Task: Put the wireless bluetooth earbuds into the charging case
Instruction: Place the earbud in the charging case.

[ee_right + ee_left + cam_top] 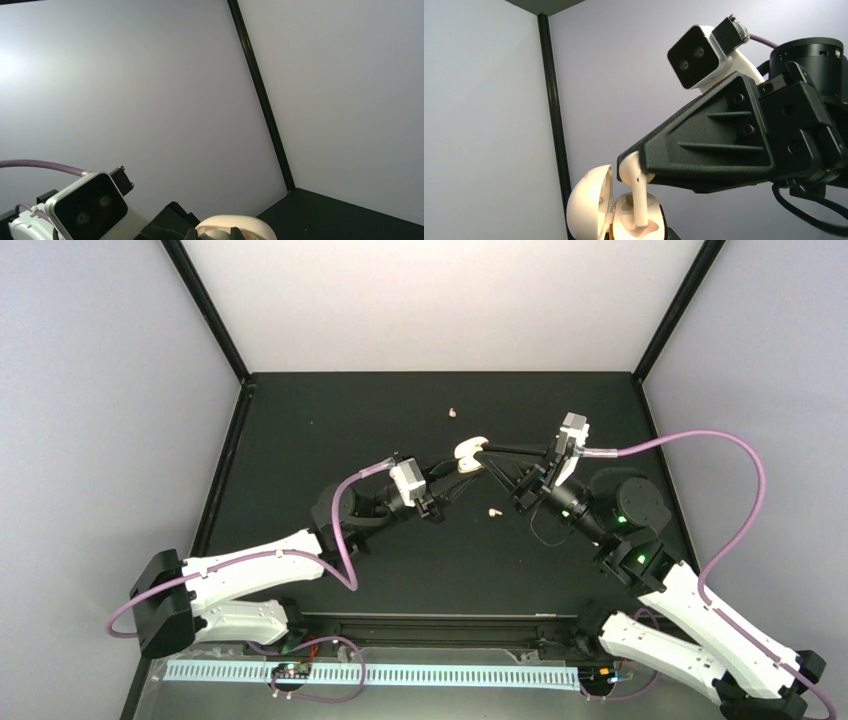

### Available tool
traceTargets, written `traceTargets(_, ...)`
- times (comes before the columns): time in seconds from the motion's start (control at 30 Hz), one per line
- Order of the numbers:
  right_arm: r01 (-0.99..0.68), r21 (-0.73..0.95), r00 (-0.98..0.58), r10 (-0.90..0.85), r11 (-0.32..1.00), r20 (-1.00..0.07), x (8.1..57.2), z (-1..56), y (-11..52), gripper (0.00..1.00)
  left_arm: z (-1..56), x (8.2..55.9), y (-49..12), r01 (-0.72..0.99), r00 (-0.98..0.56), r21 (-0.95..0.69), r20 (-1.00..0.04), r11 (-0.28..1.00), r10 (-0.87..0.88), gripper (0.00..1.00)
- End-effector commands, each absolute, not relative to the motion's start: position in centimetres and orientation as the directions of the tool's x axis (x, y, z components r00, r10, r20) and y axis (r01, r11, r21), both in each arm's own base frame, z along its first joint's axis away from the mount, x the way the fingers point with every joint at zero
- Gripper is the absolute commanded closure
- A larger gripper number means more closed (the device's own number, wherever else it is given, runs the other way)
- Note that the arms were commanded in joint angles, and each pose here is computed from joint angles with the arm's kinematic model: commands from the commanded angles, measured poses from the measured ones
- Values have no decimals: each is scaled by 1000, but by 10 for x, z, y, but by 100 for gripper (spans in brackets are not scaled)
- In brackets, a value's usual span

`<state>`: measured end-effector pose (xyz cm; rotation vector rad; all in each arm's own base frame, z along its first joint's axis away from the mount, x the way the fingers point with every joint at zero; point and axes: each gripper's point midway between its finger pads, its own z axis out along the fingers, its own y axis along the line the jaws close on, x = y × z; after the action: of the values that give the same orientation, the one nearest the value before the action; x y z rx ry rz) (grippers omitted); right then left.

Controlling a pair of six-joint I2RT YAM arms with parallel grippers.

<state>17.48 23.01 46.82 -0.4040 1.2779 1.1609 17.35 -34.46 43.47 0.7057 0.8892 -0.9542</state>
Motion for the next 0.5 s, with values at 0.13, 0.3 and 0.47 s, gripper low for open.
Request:
traceTargets(0.13,-852,363,-136,510,378,-849,161,495,216,99,449,153,-330,878,413,234,-812,417,-413,99)
traceTargets(0.3,-871,365,-149,531,329,-834,149,509,211,99,438,145,-331,832,515,355,-781,426,-354,98)
traceTargets(0.47,-883,338,-116,546,326,-830,126,527,187,99,419,107,-316,676,735,617,-605,403,-305,98)
